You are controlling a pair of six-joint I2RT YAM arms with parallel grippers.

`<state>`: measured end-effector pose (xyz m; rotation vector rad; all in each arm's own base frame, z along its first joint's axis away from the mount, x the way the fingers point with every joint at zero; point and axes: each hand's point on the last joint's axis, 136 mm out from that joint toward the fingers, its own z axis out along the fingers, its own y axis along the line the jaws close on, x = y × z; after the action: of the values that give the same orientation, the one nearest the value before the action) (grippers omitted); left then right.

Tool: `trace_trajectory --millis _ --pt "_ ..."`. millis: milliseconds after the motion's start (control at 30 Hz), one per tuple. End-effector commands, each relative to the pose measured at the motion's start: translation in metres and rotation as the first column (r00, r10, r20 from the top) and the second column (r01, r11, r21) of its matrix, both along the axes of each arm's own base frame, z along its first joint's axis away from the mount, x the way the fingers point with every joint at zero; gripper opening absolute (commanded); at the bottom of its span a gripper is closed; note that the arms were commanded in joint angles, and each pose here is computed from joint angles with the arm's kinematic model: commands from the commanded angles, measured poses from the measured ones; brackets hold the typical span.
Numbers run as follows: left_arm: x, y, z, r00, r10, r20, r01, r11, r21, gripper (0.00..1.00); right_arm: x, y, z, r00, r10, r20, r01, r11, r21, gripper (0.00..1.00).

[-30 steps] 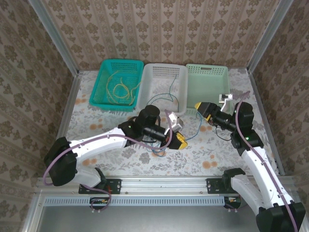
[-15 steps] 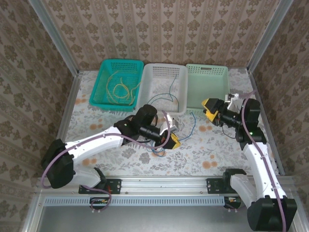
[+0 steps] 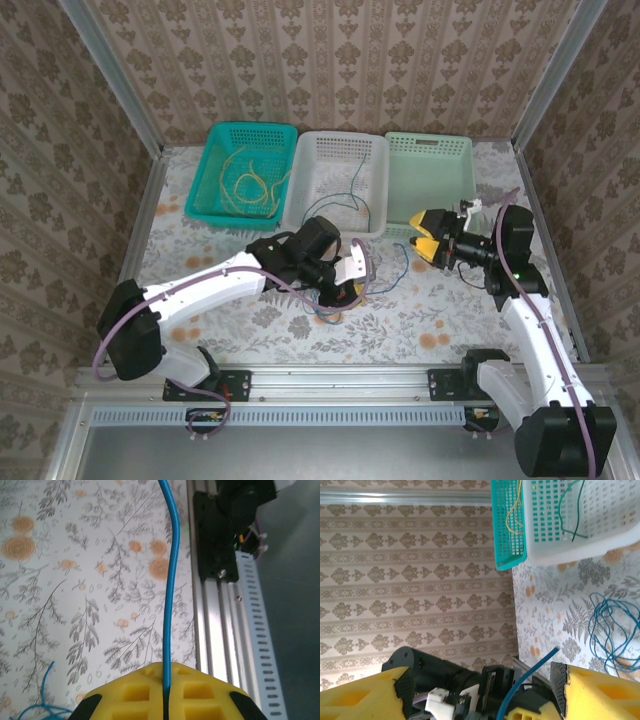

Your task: Untangle the cables

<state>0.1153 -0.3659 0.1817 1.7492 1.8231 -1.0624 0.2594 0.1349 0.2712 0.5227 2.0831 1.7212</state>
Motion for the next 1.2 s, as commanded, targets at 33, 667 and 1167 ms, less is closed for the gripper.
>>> trace_trajectory --millis 33,667,1167 --pt "0.006 0.0 -0.001 0.997 -0.018 0.072 0.015 0.999 0.044 0.0 -0.014 0.013 -0.001 0.997 0.07 -0.009 -0.07 0.997 0.022 0.72" --pt "0.015 0.0 -0.019 0.97 -0.057 0.237 0.012 0.982 0.19 0.0 -0.024 0.03 -0.026 0.986 0.153 -0.072 -0.153 0.988 0.004 0.53" --pt "0.003 -0.01 -0.011 0.979 -0.052 0.197 0.038 0.996 0.075 0.0 -0.019 0.029 0.012 0.952 0.106 0.286 -0.02 0.957 -0.288 0.0"
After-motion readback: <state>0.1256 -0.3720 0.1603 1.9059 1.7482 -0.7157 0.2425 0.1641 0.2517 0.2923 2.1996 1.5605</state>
